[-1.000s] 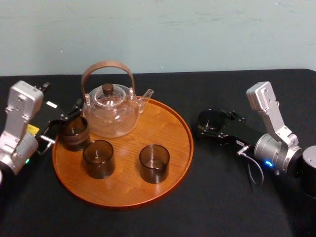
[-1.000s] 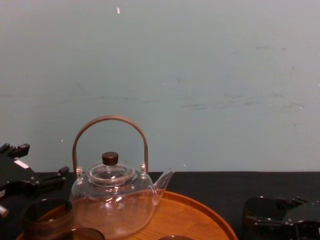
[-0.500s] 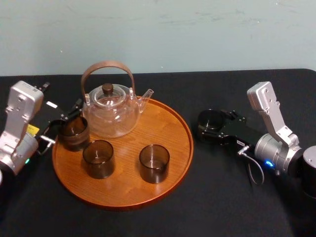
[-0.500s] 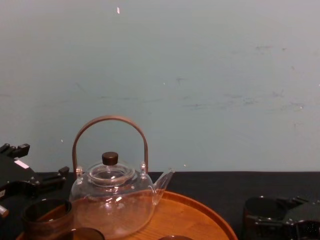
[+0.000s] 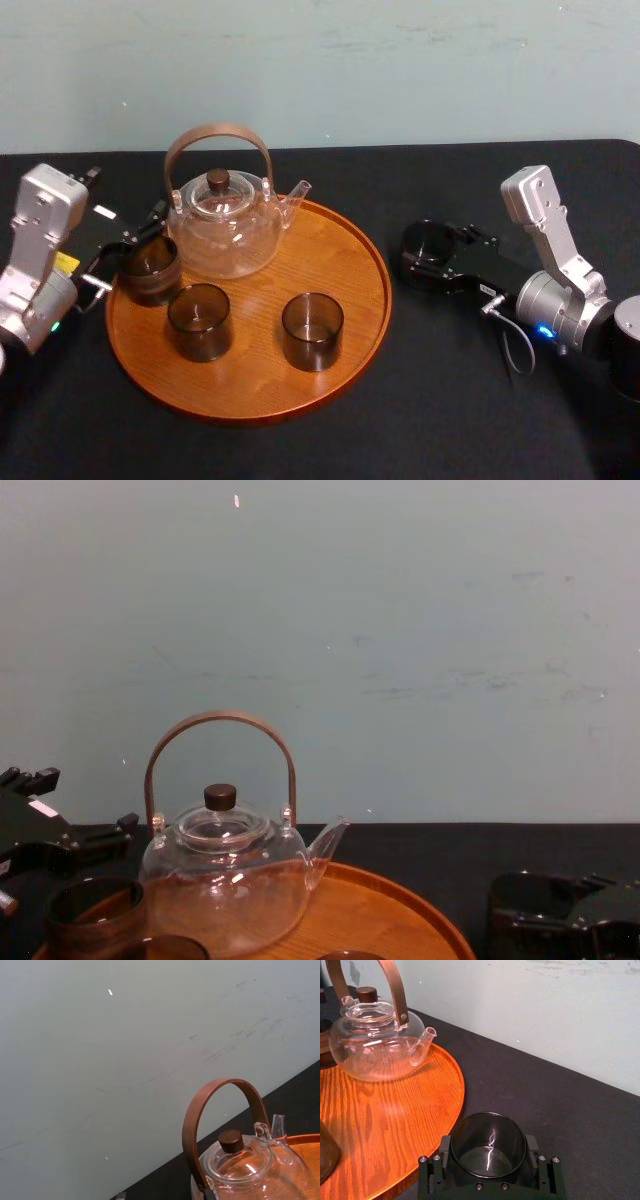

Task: Pick up the glass from the table and place it on the tray.

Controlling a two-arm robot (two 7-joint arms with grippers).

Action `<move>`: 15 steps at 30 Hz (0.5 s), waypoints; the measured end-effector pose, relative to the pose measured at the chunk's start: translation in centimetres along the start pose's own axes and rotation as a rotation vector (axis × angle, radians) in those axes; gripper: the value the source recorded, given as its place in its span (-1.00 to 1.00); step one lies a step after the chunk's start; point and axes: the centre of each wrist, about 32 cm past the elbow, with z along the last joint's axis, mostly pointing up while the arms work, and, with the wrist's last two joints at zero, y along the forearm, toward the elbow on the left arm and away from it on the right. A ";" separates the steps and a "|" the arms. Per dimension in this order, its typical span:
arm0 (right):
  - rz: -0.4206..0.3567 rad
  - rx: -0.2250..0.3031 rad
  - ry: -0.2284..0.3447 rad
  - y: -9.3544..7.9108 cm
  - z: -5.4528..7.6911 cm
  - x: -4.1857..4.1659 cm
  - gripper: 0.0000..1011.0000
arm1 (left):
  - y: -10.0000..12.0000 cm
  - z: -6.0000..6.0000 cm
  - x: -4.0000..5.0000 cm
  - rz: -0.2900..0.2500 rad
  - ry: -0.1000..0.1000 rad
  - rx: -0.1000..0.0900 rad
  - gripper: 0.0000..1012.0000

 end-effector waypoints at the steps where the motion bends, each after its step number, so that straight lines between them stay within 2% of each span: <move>1: 0.000 0.000 0.000 0.0 0.0 0.00 0.78 | 0.0 0.0 0.00 0.000 0.000 0.000 0.98; 15: 0.014 0.004 -0.001 0.1 -0.1 0.05 0.78 | 0.0 0.0 0.00 0.000 0.000 0.000 0.98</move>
